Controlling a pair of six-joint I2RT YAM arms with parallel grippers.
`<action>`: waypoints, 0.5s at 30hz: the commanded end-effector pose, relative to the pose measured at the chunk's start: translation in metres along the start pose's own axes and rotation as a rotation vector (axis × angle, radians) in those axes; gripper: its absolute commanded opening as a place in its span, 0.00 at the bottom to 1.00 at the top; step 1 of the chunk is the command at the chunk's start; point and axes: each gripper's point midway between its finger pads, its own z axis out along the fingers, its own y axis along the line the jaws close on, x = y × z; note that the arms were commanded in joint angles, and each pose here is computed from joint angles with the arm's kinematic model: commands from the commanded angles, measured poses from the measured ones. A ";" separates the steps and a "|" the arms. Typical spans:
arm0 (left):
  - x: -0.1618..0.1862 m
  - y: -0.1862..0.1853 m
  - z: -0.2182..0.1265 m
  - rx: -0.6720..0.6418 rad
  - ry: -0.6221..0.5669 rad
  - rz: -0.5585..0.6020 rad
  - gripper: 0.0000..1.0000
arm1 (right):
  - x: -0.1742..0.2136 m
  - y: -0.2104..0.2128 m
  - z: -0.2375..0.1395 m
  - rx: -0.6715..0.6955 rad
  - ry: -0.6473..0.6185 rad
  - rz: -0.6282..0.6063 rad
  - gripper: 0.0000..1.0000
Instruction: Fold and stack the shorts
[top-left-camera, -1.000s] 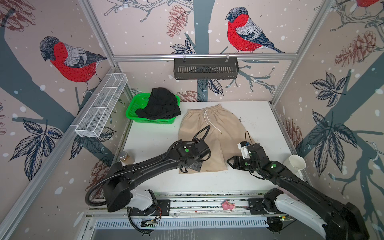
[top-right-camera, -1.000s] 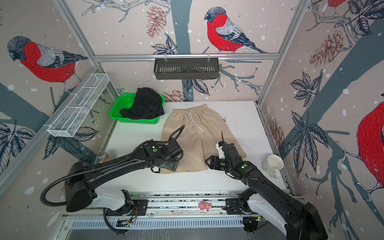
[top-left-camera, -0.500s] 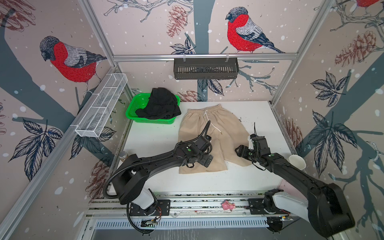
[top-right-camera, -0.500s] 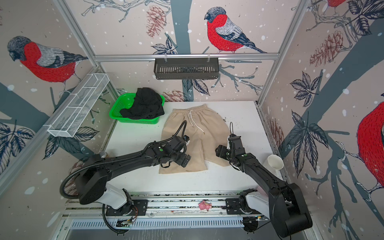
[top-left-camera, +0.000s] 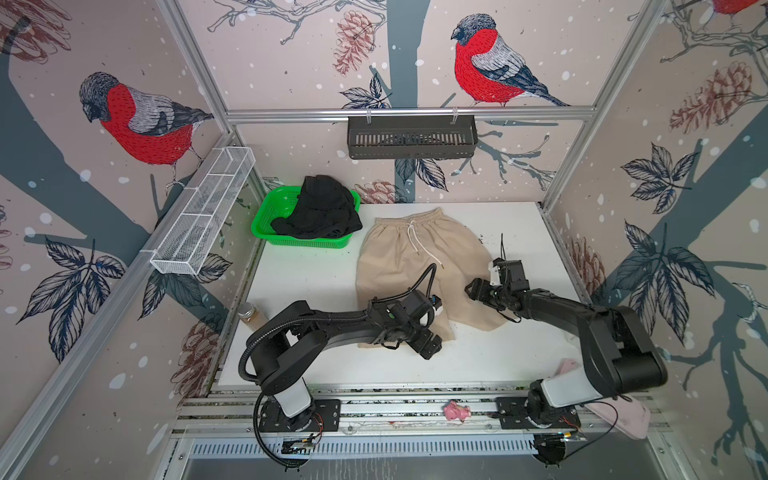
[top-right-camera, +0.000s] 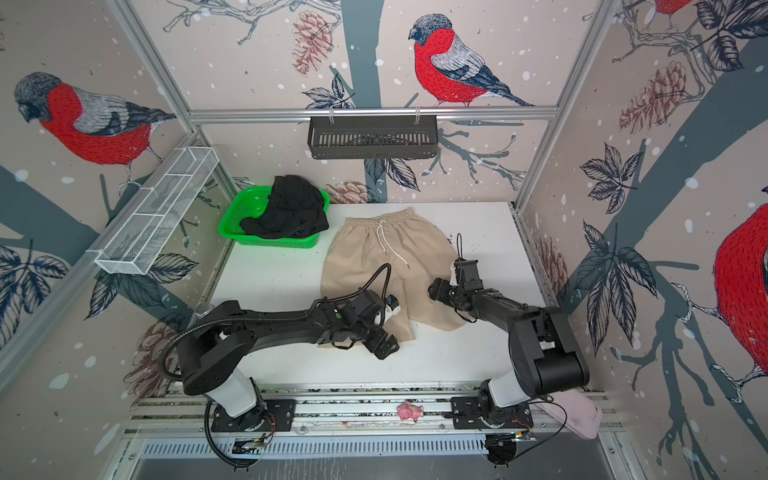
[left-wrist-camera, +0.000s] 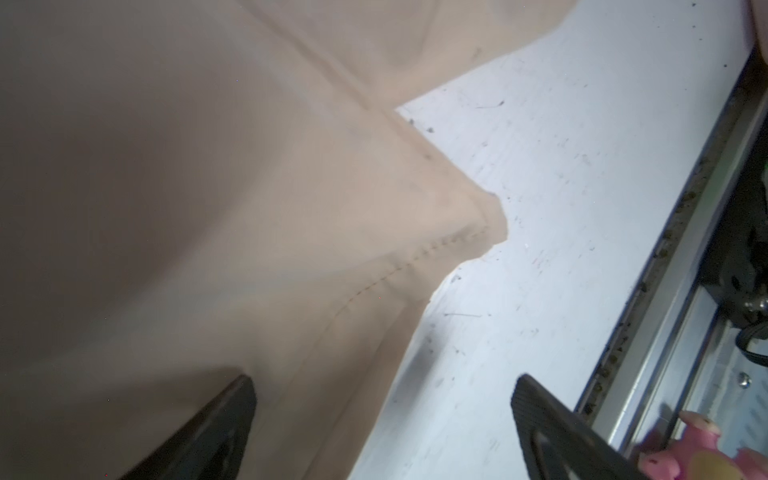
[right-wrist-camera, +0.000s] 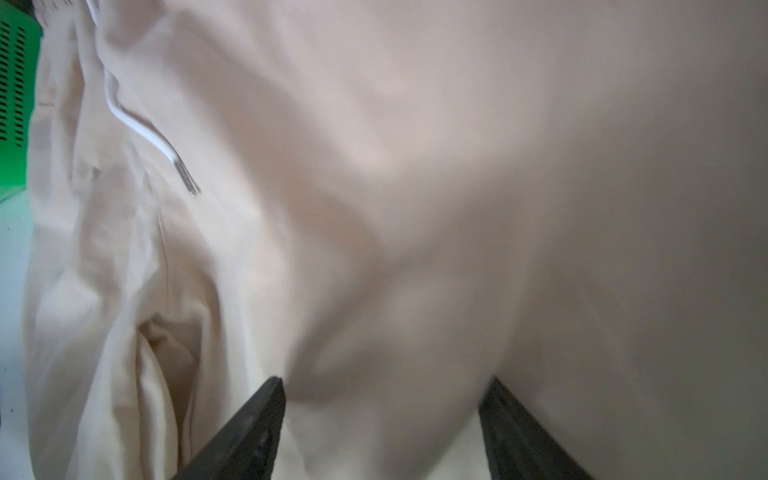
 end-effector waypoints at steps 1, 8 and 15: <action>-0.030 -0.028 0.005 0.125 -0.110 0.003 0.97 | -0.014 0.005 0.019 -0.031 0.012 -0.027 0.75; -0.072 -0.044 0.009 0.161 -0.227 0.020 0.97 | -0.080 0.033 0.056 -0.070 0.000 -0.102 0.76; -0.103 -0.018 -0.011 -0.016 -0.254 0.002 0.97 | -0.084 0.013 -0.008 0.046 -0.065 -0.091 0.79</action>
